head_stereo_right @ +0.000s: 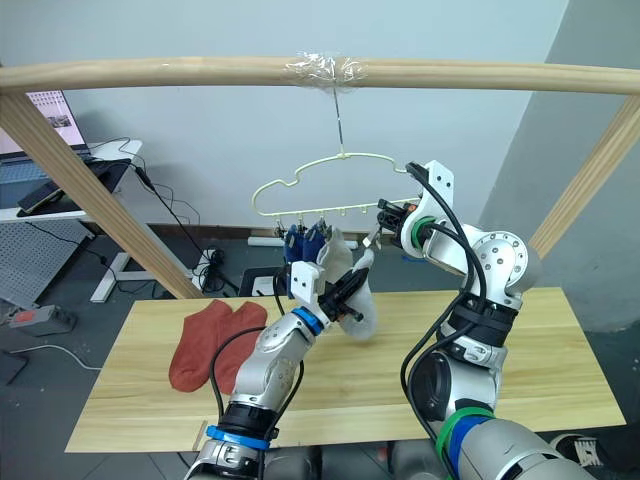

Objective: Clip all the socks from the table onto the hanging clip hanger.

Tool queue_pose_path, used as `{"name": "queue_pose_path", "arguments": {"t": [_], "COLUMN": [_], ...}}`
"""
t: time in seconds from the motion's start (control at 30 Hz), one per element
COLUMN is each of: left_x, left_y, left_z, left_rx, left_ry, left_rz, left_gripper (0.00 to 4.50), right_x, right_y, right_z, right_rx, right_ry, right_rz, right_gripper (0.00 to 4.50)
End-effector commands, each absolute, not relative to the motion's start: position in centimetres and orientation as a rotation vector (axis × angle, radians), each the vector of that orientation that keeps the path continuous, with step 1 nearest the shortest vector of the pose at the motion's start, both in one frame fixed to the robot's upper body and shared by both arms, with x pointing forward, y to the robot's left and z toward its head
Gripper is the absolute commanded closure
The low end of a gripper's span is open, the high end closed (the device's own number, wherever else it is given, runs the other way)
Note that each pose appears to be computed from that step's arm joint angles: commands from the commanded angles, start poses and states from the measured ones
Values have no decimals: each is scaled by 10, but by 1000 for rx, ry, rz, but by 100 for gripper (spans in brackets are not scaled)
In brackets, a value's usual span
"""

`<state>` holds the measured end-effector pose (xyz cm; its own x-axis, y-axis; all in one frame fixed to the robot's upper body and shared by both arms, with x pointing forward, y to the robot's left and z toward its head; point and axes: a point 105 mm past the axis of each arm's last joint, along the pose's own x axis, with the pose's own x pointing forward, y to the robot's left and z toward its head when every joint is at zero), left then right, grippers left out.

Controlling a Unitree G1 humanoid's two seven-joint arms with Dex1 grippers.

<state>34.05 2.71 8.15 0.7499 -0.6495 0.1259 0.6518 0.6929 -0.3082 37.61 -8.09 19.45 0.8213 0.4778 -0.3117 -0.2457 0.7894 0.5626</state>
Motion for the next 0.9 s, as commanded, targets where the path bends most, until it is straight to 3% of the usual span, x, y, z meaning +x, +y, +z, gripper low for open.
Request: {"name": "queue_pose_path", "arguments": {"t": [0.03,0.4,0.5,0.73,0.83,0.9], "left_x": [348,351,348,346,345,344], "left_y": [25,17,14,16,19,20], "left_z": [103,115,114,114,112,110], "left_rx": [-346,-352,-349,-338,-364,-387], "left_ry": [-90,-121,-118,-116,-94,-66], "left_rz": [-724,-759,-774,-785,-789,-804], "left_gripper": [445,445,450,450,370,309], "right_x": [375,369,369,365,351,339], "right_y": [-83,-75,-74,-84,-89,-93], "right_z": [200,194,194,199,207,209], "right_rx": [518,512,516,531,429,385], "right_ry": [447,463,456,400,326,286], "right_rz": [395,425,439,473,559,601], "right_gripper": [450,450,377,129,19,0]}}
